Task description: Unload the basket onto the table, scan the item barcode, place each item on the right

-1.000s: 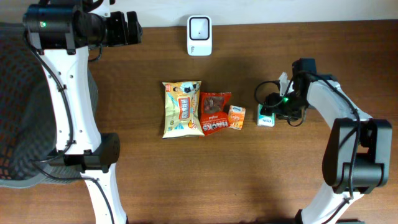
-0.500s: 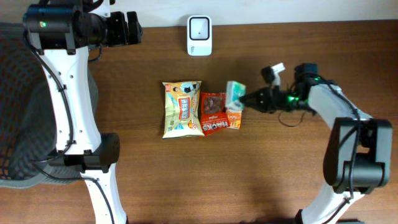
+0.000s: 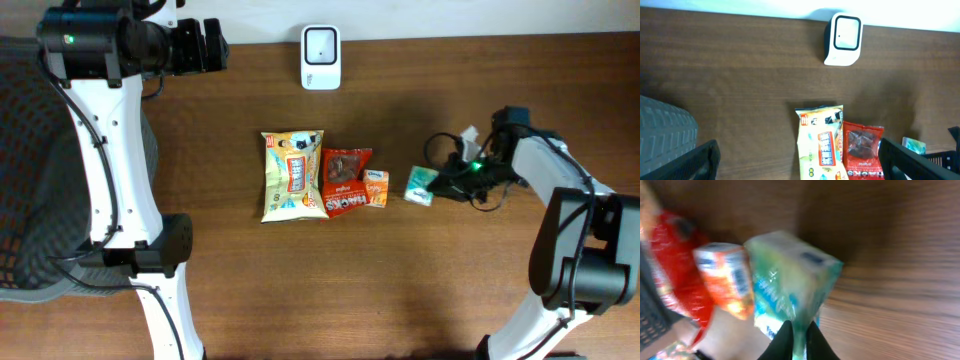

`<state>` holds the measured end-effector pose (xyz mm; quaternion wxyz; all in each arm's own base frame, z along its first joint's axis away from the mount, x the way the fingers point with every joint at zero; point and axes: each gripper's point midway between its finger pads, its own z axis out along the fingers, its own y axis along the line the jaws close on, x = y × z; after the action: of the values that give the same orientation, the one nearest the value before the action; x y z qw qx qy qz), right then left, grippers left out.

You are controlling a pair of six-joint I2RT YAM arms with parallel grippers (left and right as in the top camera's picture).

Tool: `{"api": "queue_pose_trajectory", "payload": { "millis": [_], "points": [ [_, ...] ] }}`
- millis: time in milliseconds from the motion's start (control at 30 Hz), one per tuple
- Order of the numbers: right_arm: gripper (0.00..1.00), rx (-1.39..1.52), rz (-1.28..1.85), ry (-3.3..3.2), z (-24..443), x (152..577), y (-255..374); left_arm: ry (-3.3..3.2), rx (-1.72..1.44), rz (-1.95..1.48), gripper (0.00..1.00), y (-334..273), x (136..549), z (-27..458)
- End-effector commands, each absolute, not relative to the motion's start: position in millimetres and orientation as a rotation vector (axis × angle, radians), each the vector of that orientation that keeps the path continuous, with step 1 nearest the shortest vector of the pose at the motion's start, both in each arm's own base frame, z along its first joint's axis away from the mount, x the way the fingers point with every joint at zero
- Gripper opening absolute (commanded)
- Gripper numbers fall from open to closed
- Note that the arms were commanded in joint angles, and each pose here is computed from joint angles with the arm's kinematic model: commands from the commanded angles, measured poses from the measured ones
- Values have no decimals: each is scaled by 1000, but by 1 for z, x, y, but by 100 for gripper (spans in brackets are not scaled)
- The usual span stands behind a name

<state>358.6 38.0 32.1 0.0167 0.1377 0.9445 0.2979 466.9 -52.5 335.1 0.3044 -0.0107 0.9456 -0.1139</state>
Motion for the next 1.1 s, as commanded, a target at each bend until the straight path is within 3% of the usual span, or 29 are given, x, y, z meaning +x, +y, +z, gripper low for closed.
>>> {"api": "queue_pose_trajectory", "payload": {
  "millis": [0, 33, 100, 167, 233, 267, 367, 433, 567, 700, 800, 833, 900, 1000, 1067],
  "points": [
    [91, 490, 629, 3059, 17, 341, 7, 2472, -33, -311, 99, -51, 461, 348],
    [99, 494, 614, 3077, 26, 342, 5, 2472, -33, -311, 99, -52, 461, 348],
    [99, 500, 529, 3110, 43, 344, -5, 2472, -33, -311, 99, -51, 461, 348],
    [98, 479, 464, 3130, 97, 354, -8, 2472, -34, -310, 99, -51, 461, 348],
    [83, 321, 401, 3150, 119, 358, 14, 2472, -33, -311, 99, -51, 461, 348],
    [72, 241, 341, 3158, 117, 360, 26, 2472, -33, -311, 99, -52, 461, 348],
    [70, 345, -136, 3082, 97, 369, 41, 2472, -33, -311, 99, -52, 461, 348],
    [63, 458, -271, 3019, 80, 367, 43, 2472, -33, -311, 99, -51, 461, 348],
    [53, 400, -228, 2987, 32, 366, 63, 2472, -33, -311, 99, -52, 461, 348],
    [40, 390, -257, 2943, 24, 370, 61, 2472, -33, -311, 99, -51, 461, 348],
    [37, 391, -302, 2957, 11, 366, 56, 2472, -33, -311, 99, -52, 461, 348],
    [29, 392, -304, 2961, 9, 366, 55, 2472, -33, -311, 99, -52, 461, 348],
    [4, 397, -248, 2979, 9, 366, 61, 2472, -33, -311, 99, -51, 461, 348],
    [4, 399, 203, 3051, 28, 377, 91, 2472, -33, -311, 99, -52, 461, 348],
    [4, 242, 672, 3023, 62, 389, 115, 2472, -34, -310, 99, -51, 461, 348]
  ]
}}
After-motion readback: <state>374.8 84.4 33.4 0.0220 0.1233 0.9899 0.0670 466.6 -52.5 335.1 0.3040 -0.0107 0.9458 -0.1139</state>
